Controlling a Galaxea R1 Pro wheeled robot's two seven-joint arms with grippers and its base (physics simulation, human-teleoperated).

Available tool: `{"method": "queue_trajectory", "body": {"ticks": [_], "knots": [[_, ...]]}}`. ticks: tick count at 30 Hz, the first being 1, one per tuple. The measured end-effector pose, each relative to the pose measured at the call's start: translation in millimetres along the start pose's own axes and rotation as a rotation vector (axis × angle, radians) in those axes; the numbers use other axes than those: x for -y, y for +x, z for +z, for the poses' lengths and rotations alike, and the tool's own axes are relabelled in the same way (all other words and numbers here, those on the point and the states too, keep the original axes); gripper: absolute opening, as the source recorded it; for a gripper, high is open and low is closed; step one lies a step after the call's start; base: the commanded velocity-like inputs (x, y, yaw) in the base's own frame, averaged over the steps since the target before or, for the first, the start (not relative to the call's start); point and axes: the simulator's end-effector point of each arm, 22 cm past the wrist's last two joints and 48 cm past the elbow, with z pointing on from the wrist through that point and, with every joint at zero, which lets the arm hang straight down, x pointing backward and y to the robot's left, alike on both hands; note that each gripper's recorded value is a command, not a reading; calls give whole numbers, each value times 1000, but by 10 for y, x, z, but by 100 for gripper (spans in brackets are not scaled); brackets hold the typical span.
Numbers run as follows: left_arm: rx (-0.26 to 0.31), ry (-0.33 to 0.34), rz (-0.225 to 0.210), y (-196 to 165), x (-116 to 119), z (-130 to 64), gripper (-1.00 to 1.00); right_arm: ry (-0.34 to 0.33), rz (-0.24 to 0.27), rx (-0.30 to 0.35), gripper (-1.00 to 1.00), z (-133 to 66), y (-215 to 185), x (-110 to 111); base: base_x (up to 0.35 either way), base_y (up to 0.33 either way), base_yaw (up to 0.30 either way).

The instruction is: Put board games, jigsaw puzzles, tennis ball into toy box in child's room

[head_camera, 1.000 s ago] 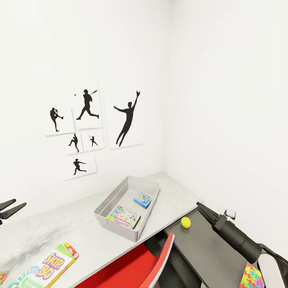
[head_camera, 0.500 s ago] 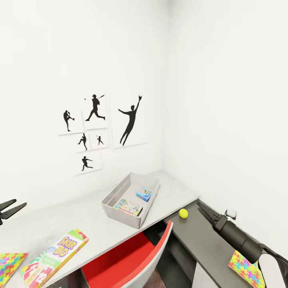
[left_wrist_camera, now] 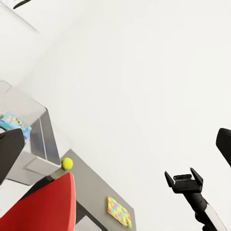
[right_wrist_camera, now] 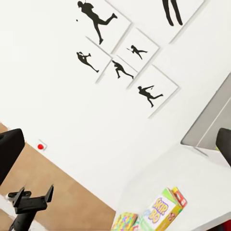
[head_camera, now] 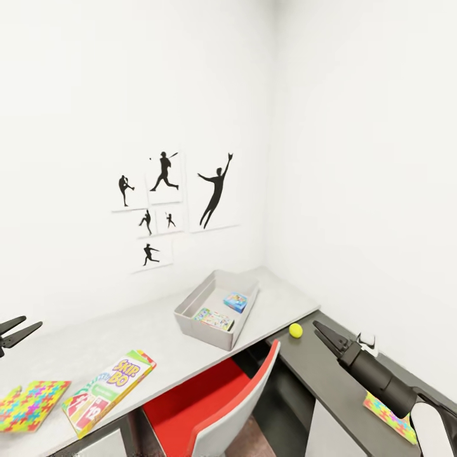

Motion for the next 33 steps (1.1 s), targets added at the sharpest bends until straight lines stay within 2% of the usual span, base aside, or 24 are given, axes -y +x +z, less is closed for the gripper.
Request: {"method": "queue_trajectory", "body": {"ticks": [13,33], "knots": [[0,0,1,0,1,0,100,3,0,1,100,-4,-3,8,-5,3,236],[0,-1,1,0,-1,0,100,8,-3,1,100,-20,-17,29,0,0,27]]}}
